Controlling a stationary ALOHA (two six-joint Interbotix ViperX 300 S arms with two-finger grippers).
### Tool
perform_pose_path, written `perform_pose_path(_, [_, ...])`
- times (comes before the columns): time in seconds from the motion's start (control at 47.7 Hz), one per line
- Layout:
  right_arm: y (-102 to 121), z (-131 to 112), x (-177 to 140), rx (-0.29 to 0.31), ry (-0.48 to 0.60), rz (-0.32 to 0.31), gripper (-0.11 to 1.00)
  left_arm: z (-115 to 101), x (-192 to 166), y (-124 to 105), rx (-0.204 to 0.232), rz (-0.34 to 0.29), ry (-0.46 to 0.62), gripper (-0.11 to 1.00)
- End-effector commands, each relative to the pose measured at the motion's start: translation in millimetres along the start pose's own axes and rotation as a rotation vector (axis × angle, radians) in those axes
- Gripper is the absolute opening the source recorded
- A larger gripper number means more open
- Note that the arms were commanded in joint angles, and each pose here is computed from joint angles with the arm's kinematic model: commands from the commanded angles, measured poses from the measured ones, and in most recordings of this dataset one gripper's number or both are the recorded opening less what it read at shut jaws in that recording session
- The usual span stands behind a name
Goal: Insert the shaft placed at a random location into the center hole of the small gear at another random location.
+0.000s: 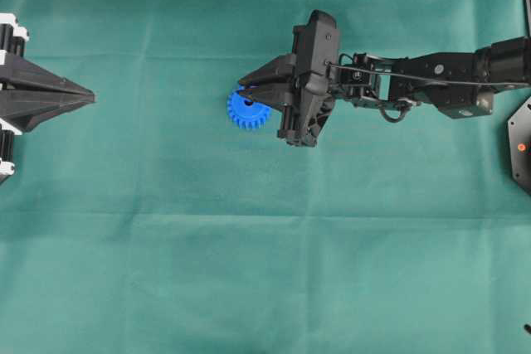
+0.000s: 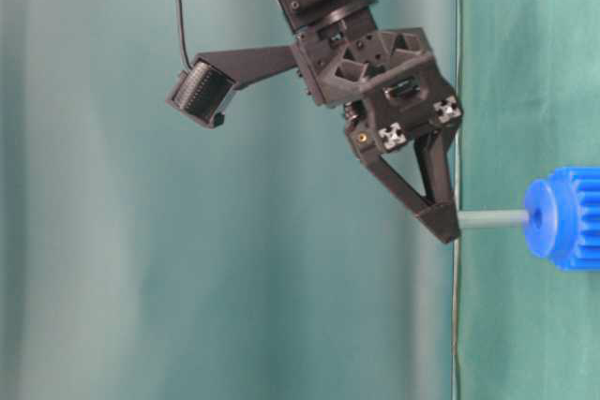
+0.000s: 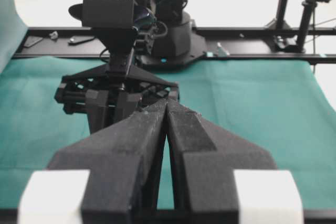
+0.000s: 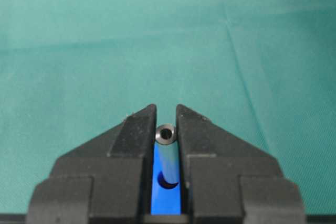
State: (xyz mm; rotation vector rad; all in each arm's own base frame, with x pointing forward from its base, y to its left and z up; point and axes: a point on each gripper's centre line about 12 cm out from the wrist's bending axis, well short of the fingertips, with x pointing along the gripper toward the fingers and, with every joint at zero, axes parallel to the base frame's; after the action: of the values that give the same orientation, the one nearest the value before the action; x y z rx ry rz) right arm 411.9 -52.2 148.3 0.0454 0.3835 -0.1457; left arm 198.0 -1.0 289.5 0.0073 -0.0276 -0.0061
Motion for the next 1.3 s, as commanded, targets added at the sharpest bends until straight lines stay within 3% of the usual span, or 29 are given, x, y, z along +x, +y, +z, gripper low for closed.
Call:
perform_pose_path(0.0, [-0.5,15.5,-4.3,0.018,-0.04,-0.002,0.11,8.0,2.6,0.0,0.002,-0.001,-0.02,0.0])
perform_pose_path(1.278, [-0.2,-21.8,17.9,0.039,0.034,-0.014,0.11,6.9,2.8,0.0,0.003,-0.001,-0.015,0.0])
